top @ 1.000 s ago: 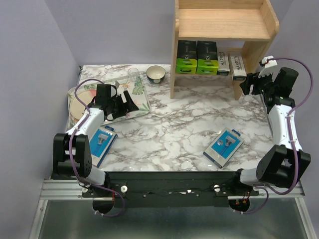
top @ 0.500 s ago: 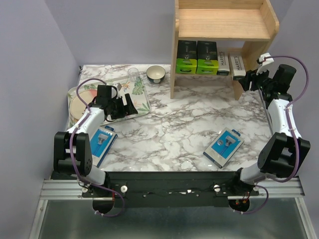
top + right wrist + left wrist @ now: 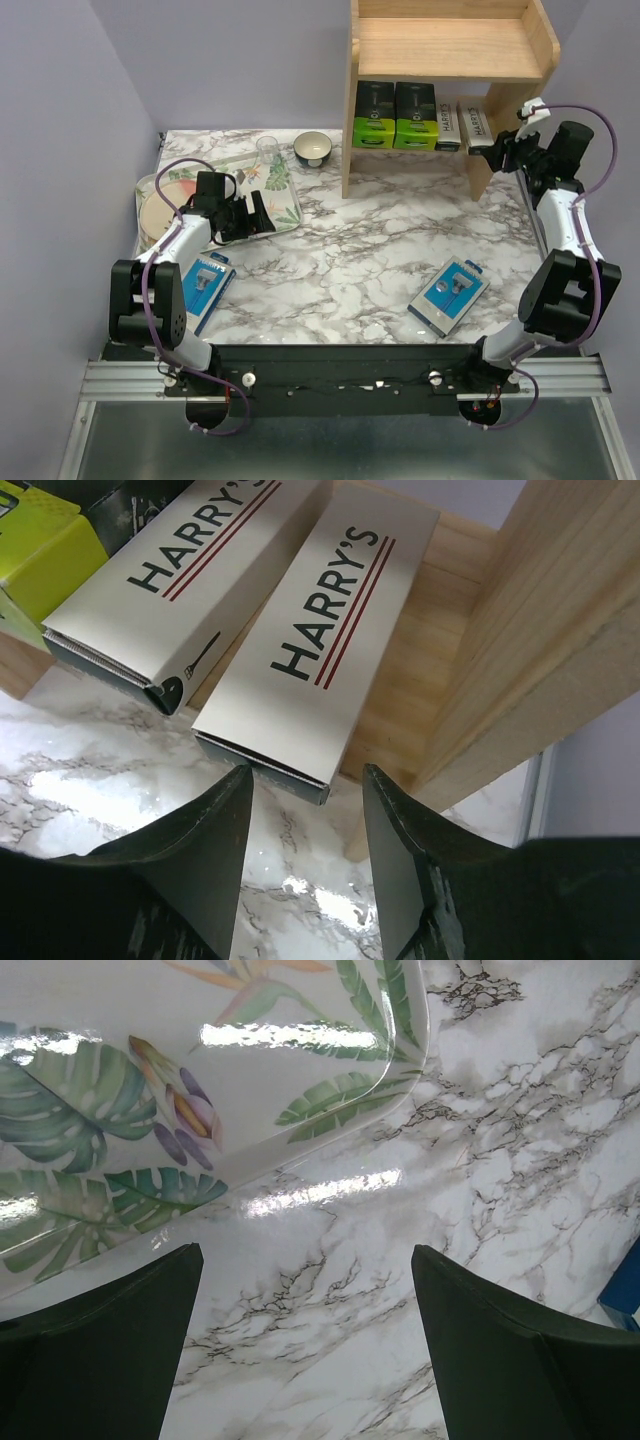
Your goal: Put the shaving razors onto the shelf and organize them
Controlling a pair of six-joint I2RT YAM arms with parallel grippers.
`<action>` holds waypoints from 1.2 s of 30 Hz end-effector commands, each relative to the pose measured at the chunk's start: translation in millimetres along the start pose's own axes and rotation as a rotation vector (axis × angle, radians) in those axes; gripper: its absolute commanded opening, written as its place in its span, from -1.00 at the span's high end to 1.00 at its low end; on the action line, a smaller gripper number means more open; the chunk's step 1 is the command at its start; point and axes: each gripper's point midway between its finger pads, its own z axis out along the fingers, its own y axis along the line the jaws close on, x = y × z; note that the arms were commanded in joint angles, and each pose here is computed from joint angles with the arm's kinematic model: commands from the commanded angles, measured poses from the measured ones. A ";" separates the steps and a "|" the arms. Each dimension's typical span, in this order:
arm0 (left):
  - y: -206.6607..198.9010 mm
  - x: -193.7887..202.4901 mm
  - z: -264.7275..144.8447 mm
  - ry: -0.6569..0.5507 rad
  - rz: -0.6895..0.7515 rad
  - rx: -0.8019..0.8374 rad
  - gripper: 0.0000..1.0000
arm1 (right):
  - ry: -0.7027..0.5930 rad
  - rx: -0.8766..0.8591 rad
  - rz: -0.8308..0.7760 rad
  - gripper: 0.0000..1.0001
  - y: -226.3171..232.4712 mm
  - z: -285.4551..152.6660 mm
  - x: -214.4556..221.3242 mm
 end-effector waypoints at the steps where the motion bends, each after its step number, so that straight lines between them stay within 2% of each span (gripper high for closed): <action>1: 3.2 -2.0 0.0 -0.001 0.020 -0.018 -0.89 | -0.057 -0.017 -0.012 -0.10 -4.8 10.1 -16.6; 14: 5.3 -0.5 2.0 0.007 0.019 -0.022 -0.89 | -0.057 -0.053 -0.009 -0.11 5.8 26.1 -15.7; 25: 2.5 -4.1 4.3 -0.001 0.009 -0.010 -0.90 | -0.030 0.043 -0.099 -0.20 10.2 -17.2 -32.1; 32: 0.7 -14.3 2.5 -0.034 0.004 -0.017 -0.90 | -0.065 0.095 -0.033 -0.18 20.5 -45.6 -57.6; 35: -4.5 -16.3 -4.0 -0.036 0.052 -0.015 -0.90 | 0.014 0.133 0.053 -0.24 23.3 -56.0 -43.8; 36: -15.4 -15.7 -6.6 -0.035 0.098 0.005 -0.89 | 0.099 0.138 0.132 -0.30 32.4 -65.3 -24.2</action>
